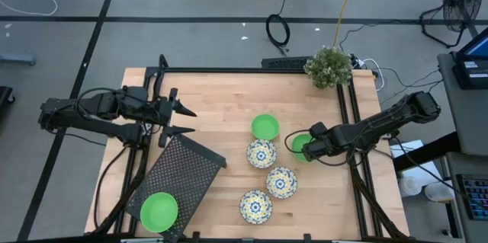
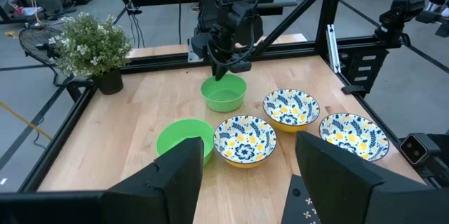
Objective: Pick & Place Mini bowls
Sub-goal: Stack the bottom green bowl on the green bowl on the shelf
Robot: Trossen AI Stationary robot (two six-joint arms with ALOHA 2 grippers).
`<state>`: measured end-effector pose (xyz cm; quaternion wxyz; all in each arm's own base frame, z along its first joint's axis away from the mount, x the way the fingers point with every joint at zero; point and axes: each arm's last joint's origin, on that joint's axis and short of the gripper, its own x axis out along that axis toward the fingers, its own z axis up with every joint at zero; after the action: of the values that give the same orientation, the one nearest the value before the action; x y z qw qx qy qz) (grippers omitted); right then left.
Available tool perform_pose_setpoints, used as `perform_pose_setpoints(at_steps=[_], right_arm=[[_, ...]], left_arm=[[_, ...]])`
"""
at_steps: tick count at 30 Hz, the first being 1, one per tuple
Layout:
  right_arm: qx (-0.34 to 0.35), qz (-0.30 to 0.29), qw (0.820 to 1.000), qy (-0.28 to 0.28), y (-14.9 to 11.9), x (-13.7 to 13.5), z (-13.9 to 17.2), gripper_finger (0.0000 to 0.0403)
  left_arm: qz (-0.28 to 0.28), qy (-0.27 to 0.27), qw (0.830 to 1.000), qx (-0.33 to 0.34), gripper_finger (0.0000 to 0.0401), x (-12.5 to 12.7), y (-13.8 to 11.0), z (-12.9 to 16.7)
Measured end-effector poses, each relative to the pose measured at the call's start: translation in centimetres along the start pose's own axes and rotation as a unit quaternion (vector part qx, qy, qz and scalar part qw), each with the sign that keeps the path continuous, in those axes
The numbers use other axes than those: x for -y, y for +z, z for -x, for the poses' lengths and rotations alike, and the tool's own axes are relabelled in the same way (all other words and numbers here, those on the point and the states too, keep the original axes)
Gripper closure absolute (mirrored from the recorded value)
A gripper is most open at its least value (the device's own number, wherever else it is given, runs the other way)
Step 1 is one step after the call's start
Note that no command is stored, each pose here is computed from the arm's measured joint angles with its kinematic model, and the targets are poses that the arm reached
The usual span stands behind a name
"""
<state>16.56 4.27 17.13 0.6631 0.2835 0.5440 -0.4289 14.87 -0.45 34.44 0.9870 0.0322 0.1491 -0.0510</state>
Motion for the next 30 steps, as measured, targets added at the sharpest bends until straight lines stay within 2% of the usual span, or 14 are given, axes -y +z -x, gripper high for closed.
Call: perform_pose_setpoints(at_steps=[11, 30], right_arm=[[0.001, -0.002, 1.000, 0.000, 0.01, 0.00, 0.01, 0.0389], [-0.001, 0.001, 1.000, 0.001, 0.00, -0.01, 0.01, 0.0385]], left_arm=[[-0.008, 0.000, 1.000, -0.014, 0.0171, 0.01, -0.27, 0.00], [-0.008, -0.001, 1.000, -0.013, 0.0171, 0.01, -0.26, 0.00]])
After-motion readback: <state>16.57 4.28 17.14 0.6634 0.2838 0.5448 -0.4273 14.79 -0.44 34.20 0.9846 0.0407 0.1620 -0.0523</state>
